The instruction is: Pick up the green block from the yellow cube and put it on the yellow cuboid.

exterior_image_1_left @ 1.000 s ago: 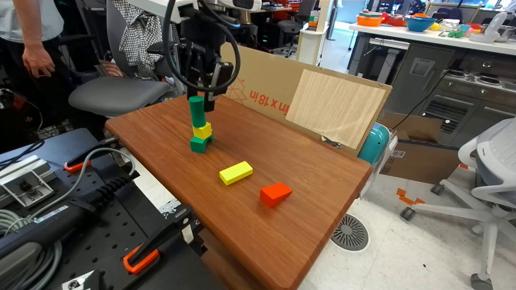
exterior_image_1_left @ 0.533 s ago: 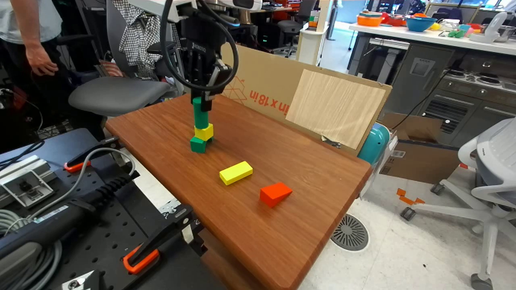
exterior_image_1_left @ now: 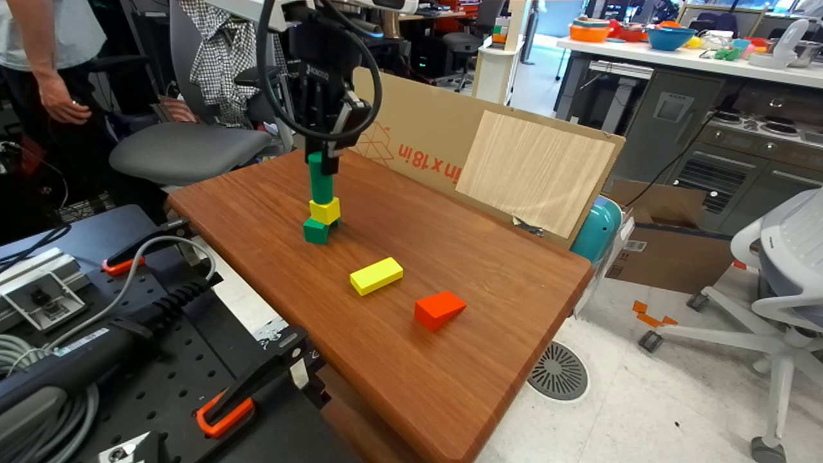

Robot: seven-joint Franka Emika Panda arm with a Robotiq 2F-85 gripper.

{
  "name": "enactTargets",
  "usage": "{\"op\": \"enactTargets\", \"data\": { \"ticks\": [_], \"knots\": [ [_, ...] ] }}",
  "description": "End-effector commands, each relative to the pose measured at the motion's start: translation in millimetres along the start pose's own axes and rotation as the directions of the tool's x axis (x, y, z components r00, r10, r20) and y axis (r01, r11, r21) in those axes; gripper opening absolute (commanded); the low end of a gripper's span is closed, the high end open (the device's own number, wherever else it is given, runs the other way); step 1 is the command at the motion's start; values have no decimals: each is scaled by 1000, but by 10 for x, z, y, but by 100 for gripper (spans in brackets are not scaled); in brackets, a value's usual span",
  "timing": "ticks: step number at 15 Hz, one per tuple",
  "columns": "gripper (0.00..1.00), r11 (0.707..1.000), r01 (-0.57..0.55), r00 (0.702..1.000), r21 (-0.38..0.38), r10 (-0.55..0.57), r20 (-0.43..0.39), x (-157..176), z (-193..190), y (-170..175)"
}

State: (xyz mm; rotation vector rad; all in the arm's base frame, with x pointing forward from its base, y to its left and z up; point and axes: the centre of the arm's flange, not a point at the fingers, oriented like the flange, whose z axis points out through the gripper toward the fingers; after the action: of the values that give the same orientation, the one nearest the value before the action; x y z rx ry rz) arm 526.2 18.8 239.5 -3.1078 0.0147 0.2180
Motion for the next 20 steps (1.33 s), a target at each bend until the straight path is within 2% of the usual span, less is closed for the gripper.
{"op": "enactTargets", "data": {
  "ticks": [1,5,14,20],
  "knots": [
    [9,1000,-3,1000,12,3,-16,-21,-173,80],
    [9,998,-60,998,-1,60,-31,-40,-176,341],
    [9,971,-237,971,7,237,0,-225,54,1274],
    [9,959,-281,958,25,279,69,-403,405,1498]
  ]
}}
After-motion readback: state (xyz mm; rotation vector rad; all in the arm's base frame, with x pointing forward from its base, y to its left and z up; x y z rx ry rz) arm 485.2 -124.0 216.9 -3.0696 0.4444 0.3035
